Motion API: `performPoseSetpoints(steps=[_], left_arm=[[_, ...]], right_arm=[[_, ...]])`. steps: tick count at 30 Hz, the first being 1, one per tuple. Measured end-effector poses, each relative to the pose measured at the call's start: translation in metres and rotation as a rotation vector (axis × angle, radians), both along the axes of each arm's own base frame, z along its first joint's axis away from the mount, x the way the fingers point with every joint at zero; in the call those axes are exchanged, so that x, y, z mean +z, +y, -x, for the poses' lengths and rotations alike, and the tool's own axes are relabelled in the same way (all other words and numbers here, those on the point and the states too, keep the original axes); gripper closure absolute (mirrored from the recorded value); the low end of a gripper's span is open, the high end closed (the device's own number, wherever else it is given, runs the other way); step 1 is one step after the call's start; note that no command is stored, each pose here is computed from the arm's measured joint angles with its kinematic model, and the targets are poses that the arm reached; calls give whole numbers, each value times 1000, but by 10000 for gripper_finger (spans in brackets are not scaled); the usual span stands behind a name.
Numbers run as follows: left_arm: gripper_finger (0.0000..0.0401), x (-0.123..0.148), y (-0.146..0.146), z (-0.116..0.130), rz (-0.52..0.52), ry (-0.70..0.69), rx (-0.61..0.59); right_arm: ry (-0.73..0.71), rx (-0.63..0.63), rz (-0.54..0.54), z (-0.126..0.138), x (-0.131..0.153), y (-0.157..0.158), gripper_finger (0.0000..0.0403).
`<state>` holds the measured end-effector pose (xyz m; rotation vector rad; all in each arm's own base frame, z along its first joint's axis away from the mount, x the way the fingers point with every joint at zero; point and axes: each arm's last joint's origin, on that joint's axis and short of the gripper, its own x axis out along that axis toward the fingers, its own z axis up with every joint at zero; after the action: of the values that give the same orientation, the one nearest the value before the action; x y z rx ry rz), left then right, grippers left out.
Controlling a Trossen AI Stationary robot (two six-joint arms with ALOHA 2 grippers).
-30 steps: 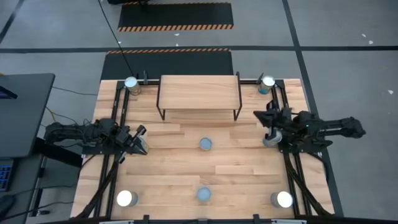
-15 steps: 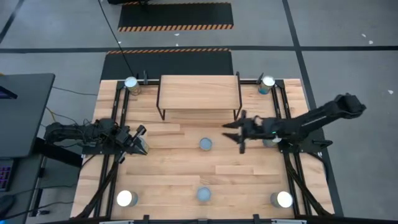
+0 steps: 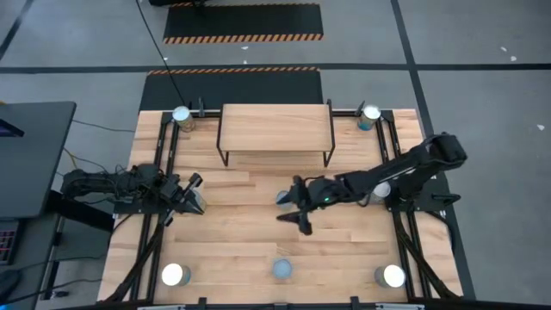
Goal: Pick and place cans onto a shelf
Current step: Put the small yellow canned mushrooms on the shelf
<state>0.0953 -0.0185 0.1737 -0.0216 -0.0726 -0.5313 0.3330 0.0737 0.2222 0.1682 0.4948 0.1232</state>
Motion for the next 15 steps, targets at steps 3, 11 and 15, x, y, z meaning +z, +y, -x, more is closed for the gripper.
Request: performPoseSetpoints(steps=[3, 11, 15], left_arm=[[374, 0, 0, 0, 0, -2, 0], [374, 1, 0, 0, 0, -6, 0], [374, 0, 0, 0, 0, -5, 0]], right_arm=[[84, 12, -13, -19, 2, 6, 127], [396, 40, 72, -56, -10, 19, 78], [512, -4, 73, -64, -18, 18, 45]])
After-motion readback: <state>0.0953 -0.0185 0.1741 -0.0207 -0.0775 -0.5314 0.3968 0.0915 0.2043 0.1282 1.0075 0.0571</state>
